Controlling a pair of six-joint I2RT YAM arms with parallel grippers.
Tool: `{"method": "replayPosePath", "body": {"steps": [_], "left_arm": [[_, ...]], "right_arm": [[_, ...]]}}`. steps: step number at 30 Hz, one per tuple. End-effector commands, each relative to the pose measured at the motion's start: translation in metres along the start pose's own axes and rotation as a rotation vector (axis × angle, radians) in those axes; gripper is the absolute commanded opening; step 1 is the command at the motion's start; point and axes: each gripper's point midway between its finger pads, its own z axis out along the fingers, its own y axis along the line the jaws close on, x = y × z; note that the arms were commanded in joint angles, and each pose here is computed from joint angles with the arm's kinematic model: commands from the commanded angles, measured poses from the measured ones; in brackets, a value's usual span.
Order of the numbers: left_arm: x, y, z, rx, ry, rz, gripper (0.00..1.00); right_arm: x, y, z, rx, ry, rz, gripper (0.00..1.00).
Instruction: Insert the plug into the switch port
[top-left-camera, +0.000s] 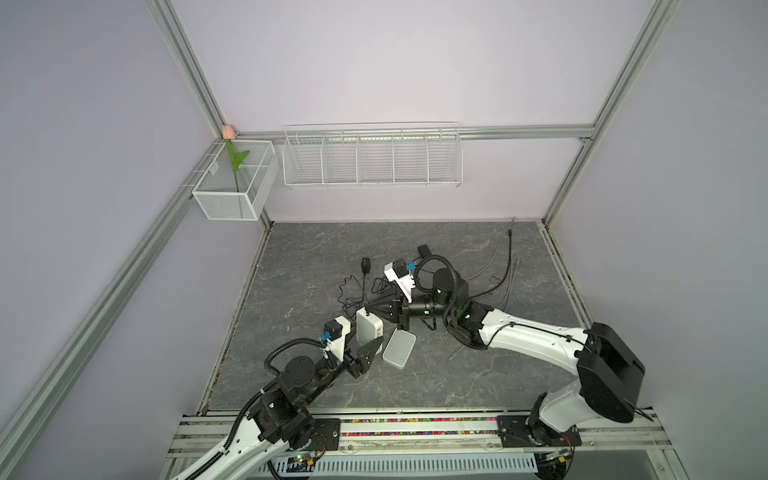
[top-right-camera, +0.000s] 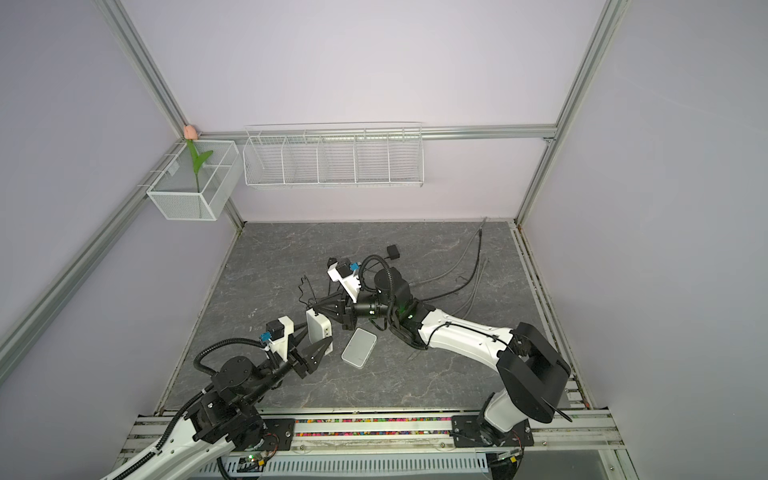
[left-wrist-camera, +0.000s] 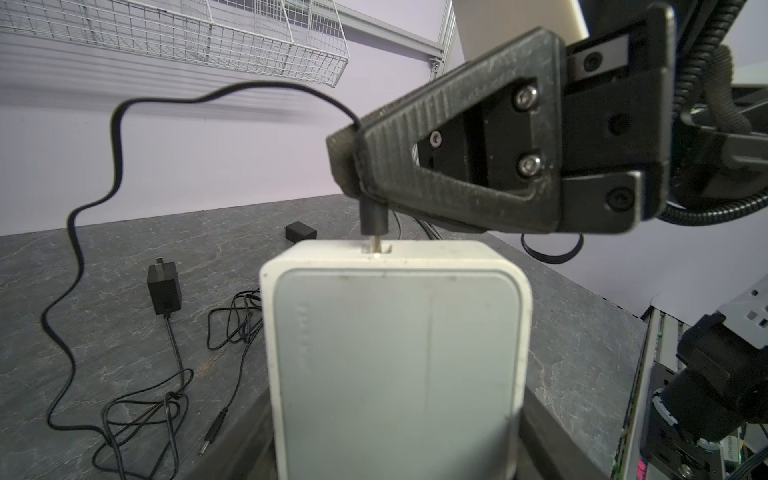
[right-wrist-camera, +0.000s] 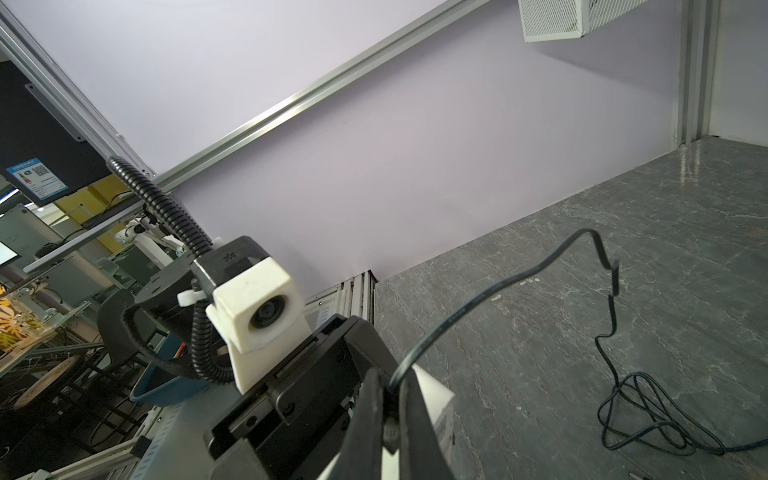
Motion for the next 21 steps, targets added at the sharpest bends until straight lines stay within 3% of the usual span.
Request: {"method": "replayPosePath", "body": {"steps": [1, 21], "left_arm": [[-0.140, -0.015, -0.039, 0.028, -0.496, -0.017, 0.00], [-0.149, -0.009, -0.038, -0.022, -0.518, 0.014, 0.00]], "right_arm": [[0.098, -0.018, -0.002, 0.050, 0.281, 0.212, 0.07], [0.138, -0.035, -0.004, 0.228, 0.387, 0.246, 0.07]]}}
